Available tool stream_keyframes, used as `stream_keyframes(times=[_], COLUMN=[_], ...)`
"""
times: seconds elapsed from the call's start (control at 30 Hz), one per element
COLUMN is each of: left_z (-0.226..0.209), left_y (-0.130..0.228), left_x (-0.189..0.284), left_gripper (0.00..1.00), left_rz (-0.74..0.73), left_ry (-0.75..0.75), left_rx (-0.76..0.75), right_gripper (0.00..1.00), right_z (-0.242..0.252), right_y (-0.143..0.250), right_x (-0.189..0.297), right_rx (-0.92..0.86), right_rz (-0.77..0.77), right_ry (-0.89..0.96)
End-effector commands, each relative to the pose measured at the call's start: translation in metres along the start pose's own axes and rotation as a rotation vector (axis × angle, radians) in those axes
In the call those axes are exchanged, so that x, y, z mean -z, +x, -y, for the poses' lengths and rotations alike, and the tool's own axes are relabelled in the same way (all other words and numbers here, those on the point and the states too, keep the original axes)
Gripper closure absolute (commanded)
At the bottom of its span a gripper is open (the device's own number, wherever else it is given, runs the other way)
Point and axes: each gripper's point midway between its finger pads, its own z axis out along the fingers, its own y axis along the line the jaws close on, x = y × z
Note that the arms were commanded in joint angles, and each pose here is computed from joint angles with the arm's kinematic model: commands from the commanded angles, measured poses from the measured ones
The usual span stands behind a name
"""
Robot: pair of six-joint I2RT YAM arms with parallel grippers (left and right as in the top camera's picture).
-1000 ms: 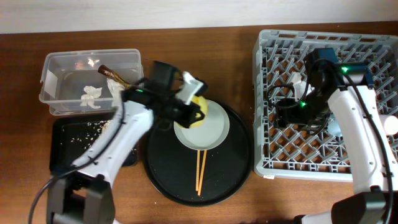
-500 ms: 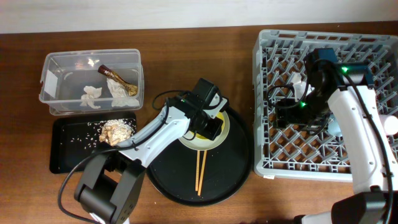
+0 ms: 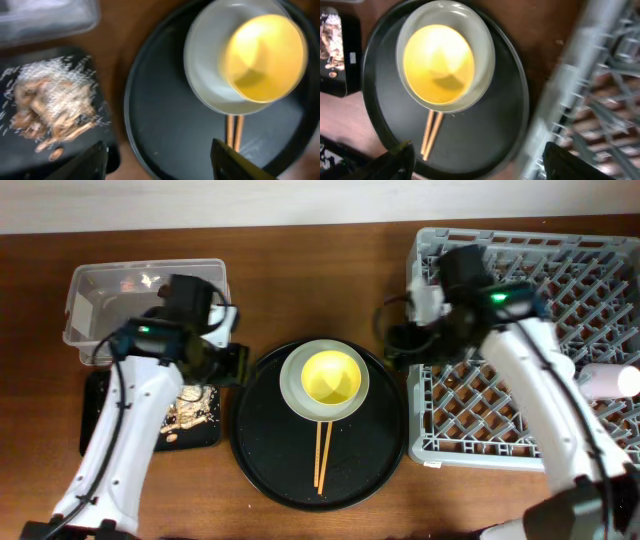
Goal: Sort waste into correct bins and load items into the dishwasher rack
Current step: 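Grasp the yellow bowl with the right gripper and place it in the rack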
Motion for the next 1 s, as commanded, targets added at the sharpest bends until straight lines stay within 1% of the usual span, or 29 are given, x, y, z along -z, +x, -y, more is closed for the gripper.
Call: stream_keyframes(times=[0.0,0.03,0.07,0.17,0.23,0.3,0.33,0.37,0.5,0.53,0.6,0.63,0.73,0.8,0.83,0.87,0.9,0.97], left_z=[-0.016,-0.016,-0.016,-0.016,-0.016,-0.016,-0.016,-0.016,-0.016,-0.016,-0.015,-0.015,-0.015,-0.015,-0.015,-0.015,-0.015,-0.015], left_y=[-0.002,-0.002,-0.002,-0.002,-0.001,-0.001,-0.001,-0.001,-0.001,-0.001,-0.001,-0.001,0.000,0.000,0.000,0.000,-0.001,-0.001], left_x=[0.007,0.007,0.007,0.007,0.007,0.007,0.007,0.007,0.007,0.007,0.007,0.007,0.007,0.007,0.007,0.007,0.007,0.007], left_gripper=[0.33,0.29,0.28,0.29,0.28,0.28,0.28,0.28,0.28,0.28,0.28,0.28,0.28,0.28,0.28,0.28,0.28,0.28], left_rz=[0.014,0.015,0.014,0.014,0.014,0.014,0.014,0.014,0.013,0.013,0.012,0.012,0.009,0.009,0.009,0.009,0.010,0.010], left_ry=[-0.025,-0.025,-0.025,-0.024,-0.025,-0.024,-0.024,-0.024,-0.024,-0.024,-0.021,-0.021,-0.021,-0.021,-0.021,-0.021,-0.021,-0.021], left_rx=[0.039,0.038,0.038,0.039,0.039,0.039,0.039,0.039,0.039,0.039,0.039,0.039,0.039,0.039,0.039,0.039,0.039,0.039], right_gripper=[0.22,0.24,0.27,0.34,0.41,0.45,0.51,0.54,0.81,0.84,0.96,0.96,0.96,0.96,0.96,0.96,0.96,0.96], right_z=[-0.018,-0.026,-0.030,-0.030,-0.026,-0.020,-0.019,-0.018,-0.014,-0.012,-0.008,-0.008,0.000,0.011,0.017,0.036,0.053,0.100], right_y=[0.004,0.008,0.011,0.019,0.022,0.024,0.025,0.024,0.020,0.021,0.022,0.022,0.009,-0.015,-0.021,-0.031,-0.036,-0.040], right_x=[-0.046,-0.066,-0.083,-0.122,-0.140,-0.158,-0.162,-0.165,-0.167,-0.166,-0.165,-0.163,-0.126,-0.063,-0.043,-0.002,0.028,0.094], right_rx=[-0.030,-0.025,-0.027,-0.086,-0.124,-0.158,-0.163,-0.162,-0.156,-0.155,-0.156,-0.155,-0.161,-0.120,-0.120,-0.137,-0.155,-0.233], right_rz=[-0.090,-0.132,-0.165,-0.235,-0.266,-0.291,-0.298,-0.296,-0.276,-0.276,-0.280,-0.279,-0.198,-0.025,0.031,0.155,0.241,0.416], right_ry=[0.043,0.044,0.051,0.078,0.094,0.107,0.110,0.109,0.129,0.142,0.163,0.163,0.192,0.242,0.270,0.356,0.436,0.684])
